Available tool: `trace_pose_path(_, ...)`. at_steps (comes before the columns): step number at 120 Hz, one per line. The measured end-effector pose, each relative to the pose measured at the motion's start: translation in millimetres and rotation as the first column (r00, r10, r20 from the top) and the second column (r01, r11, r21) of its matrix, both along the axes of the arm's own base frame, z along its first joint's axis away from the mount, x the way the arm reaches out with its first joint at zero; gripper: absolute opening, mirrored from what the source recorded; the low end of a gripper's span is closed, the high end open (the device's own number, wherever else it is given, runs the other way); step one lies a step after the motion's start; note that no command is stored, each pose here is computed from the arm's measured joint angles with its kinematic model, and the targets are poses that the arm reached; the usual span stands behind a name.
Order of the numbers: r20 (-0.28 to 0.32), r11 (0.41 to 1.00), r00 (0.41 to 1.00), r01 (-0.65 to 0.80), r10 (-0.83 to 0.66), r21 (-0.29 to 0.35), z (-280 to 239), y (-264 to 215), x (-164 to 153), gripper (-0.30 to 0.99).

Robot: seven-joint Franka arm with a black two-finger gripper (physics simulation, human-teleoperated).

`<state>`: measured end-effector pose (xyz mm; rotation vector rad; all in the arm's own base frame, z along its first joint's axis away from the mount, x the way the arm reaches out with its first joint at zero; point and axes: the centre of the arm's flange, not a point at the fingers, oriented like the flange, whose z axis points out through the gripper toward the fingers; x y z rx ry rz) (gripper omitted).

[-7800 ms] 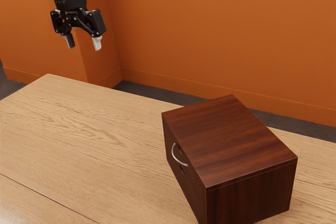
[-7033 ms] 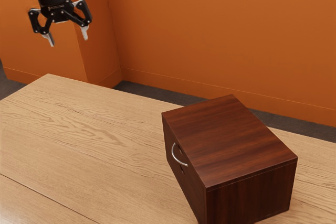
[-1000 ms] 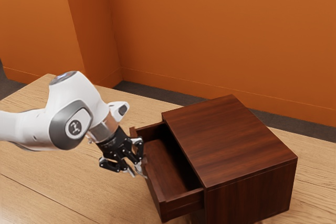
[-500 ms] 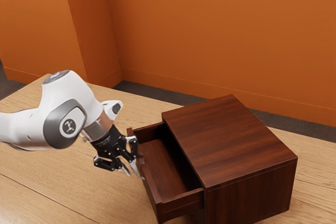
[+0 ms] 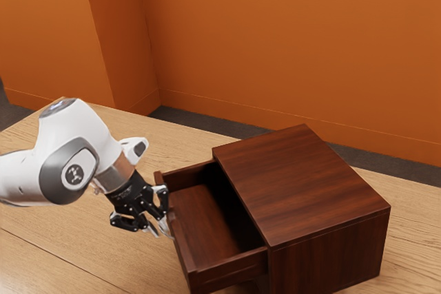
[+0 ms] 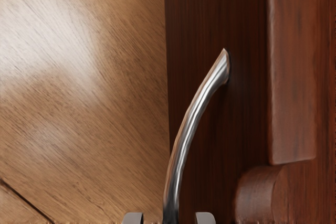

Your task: Pull the drawer handle with one arm to open the drawer

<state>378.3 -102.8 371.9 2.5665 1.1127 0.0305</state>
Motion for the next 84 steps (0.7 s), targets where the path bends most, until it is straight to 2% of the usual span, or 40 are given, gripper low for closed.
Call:
trace_pose_path(42, 0.006, 1.000, 1.000, -0.021, 0.021, -0.010, 4.7, 13.5, -16.6, 0.04)
trace_pose_path(50, 0.025, 1.000, 0.999, -0.026, 0.026, -0.017, 13.6, 16.3, -18.2, 0.05)
trace_pose_path(58, 0.074, 0.998, 0.996, -0.050, 0.054, -0.045, 40.0, 32.0, -22.0, 0.10)
trace_pose_path(67, 0.127, 0.994, 0.986, -0.102, 0.105, -0.034, 75.8, 71.2, -27.2, 0.24)
trace_pose_path(74, 0.153, 0.996, 0.985, -0.083, 0.081, 0.011, 114.8, 87.6, -23.2, 0.35)
trace_pose_path(84, 0.231, 0.994, 0.973, -0.041, 0.015, 0.106, 223.5, 105.6, -13.4, 0.46)
